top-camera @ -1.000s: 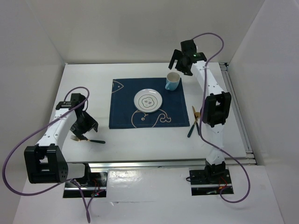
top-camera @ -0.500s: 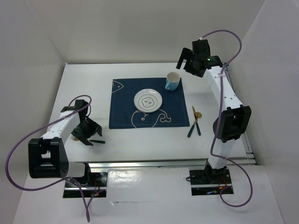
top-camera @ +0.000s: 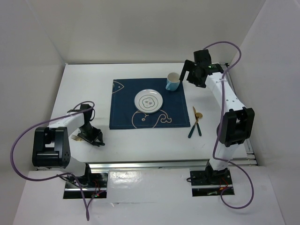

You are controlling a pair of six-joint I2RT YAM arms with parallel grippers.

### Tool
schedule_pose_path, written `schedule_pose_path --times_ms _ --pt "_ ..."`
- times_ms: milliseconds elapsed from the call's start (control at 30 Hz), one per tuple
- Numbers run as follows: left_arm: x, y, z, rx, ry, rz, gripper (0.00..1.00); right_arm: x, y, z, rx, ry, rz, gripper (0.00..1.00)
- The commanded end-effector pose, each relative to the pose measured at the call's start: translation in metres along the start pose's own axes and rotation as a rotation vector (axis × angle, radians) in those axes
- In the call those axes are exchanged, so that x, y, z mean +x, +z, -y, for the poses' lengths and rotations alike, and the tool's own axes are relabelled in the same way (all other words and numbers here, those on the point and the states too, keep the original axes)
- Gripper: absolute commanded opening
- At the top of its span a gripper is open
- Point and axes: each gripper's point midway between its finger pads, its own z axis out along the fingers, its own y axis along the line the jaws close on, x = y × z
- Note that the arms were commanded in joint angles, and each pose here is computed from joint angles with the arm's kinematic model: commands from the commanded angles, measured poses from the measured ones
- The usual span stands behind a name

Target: Set the dinner table for one person

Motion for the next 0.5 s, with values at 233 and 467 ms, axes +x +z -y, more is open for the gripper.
schedule_pose_path --times_ms 233,467 --pt "-0.051 -0.081 0.072 0.083 0.329 0.314 0.0 -0.002 -0.047 0.032 0.003 0.037 0.05 1.0" --pt "-0.016 -0.107 0.158 0.102 0.745 0.326 0.0 0.051 -0.049 0.067 0.019 0.085 -0.093 1.0"
